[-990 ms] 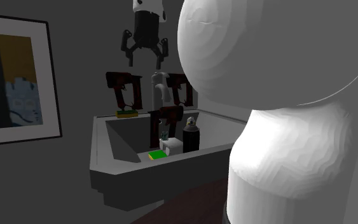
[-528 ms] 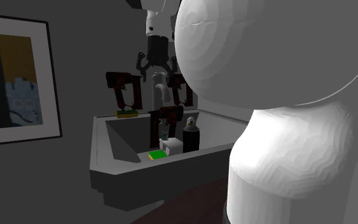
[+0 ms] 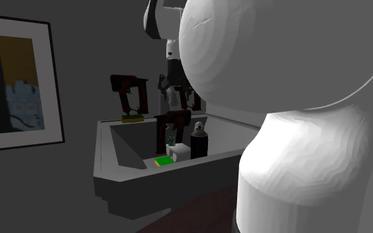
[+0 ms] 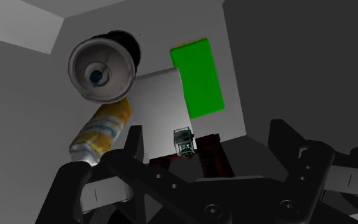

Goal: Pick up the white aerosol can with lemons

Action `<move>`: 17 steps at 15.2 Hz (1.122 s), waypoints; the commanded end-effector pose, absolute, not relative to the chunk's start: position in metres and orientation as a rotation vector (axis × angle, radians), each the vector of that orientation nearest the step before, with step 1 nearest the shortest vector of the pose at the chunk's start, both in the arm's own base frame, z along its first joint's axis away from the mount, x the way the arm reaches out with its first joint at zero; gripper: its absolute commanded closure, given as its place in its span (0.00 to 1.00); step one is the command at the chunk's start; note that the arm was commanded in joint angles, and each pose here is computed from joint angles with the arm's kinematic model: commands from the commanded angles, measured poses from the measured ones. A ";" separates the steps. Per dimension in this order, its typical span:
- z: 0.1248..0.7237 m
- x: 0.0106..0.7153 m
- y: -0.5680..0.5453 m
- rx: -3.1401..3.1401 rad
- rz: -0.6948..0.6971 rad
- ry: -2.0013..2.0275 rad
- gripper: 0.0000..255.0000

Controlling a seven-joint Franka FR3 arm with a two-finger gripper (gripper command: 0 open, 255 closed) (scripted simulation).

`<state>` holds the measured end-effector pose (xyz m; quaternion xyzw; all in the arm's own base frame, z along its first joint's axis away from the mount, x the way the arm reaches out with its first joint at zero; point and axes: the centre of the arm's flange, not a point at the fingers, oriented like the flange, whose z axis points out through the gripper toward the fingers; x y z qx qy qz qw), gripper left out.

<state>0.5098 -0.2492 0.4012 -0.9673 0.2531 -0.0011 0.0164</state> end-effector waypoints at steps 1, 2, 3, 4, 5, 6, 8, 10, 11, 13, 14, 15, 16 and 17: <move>0.386 0.518 -0.270 -2.996 0.010 0.844 0.00; 0.378 0.521 -0.281 -2.989 0.017 0.871 0.00; 0.370 0.523 -0.291 -2.983 0.023 0.899 0.00; 0.363 0.525 -0.302 -2.976 0.030 0.927 0.00; 0.355 0.527 -0.313 -2.968 0.036 0.955 0.00; 0.348 0.529 -0.324 -2.961 0.043 0.982 0.00; 0.333 0.532 -0.345 -2.945 0.056 1.037 0.00; 0.318 0.534 -0.367 -2.928 0.069 1.092 0.00; 0.310 0.534 -0.378 -2.919 0.076 1.119 0.00; 0.295 0.535 -0.400 -2.901 0.089 1.173 0.00; 0.293 0.535 -0.403 -2.898 0.091 1.181 0.00; 0.287 0.535 -0.403 -2.898 0.091 1.181 0.00; 0.282 0.535 -0.403 -2.898 0.091 1.181 0.00; 0.277 0.535 -0.403 -2.898 0.091 1.181 0.00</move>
